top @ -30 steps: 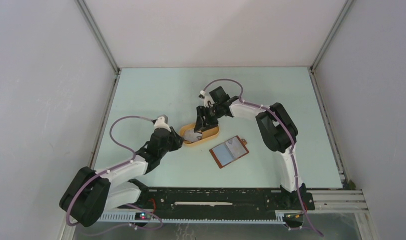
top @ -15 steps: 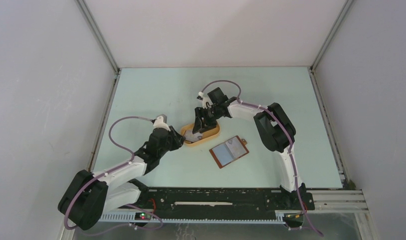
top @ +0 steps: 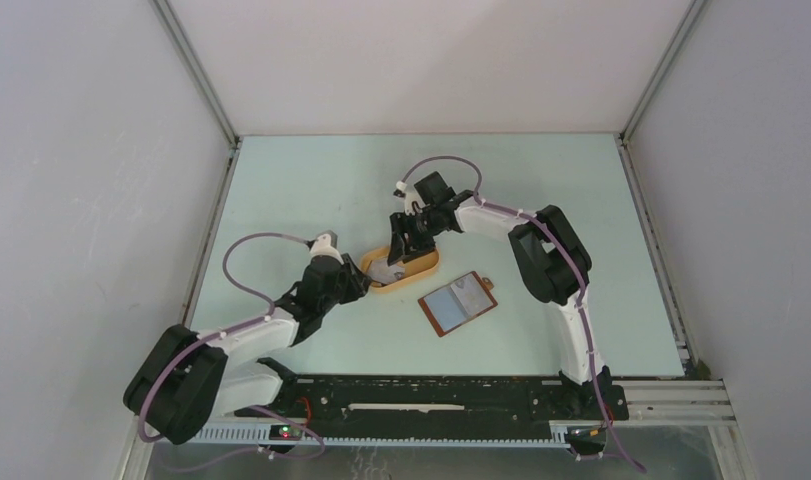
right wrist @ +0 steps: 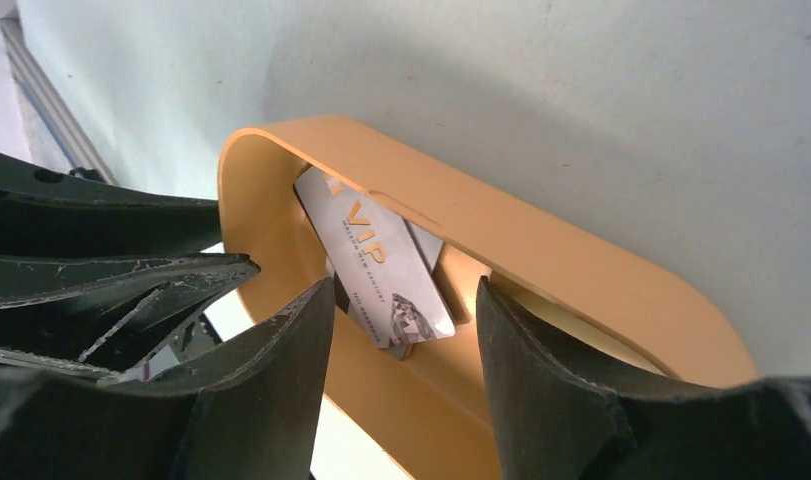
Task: Put the credit cards into the card holder
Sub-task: Pick up the credit card from the storage box.
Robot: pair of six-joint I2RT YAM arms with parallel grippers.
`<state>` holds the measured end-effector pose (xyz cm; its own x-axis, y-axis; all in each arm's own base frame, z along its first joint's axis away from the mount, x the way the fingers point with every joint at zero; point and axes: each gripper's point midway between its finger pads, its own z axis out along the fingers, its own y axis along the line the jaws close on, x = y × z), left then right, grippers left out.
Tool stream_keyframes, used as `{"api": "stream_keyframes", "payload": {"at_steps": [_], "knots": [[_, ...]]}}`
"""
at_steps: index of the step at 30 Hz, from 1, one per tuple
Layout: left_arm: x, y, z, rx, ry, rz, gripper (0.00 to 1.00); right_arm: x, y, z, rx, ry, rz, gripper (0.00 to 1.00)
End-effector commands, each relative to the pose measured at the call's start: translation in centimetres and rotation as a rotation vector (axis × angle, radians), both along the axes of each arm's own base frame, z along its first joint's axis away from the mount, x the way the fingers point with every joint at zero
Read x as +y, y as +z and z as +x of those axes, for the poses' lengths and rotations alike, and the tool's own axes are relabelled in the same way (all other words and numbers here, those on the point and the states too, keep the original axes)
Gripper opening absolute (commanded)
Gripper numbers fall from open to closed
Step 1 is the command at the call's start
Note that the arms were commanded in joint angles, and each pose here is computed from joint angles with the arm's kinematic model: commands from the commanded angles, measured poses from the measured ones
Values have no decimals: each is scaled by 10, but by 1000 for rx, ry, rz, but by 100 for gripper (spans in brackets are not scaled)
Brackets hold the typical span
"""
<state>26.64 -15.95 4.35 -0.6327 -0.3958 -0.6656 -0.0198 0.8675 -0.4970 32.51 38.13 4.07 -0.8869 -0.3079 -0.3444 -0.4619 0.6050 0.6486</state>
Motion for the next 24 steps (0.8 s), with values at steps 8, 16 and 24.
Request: {"api": "stream_keyframes", "payload": {"at_steps": [8, 16, 24], "knots": [[-15, 11, 11, -28, -45, -30, 30, 14, 0, -10, 0, 100, 24, 61], [-17, 11, 10, -27, -55, -40, 27, 25, 9, -28, 78, 137, 101, 60], [-17, 12, 10, -28, -54, -45, 27, 34, 34, -41, 151, 163, 208, 60]]}}
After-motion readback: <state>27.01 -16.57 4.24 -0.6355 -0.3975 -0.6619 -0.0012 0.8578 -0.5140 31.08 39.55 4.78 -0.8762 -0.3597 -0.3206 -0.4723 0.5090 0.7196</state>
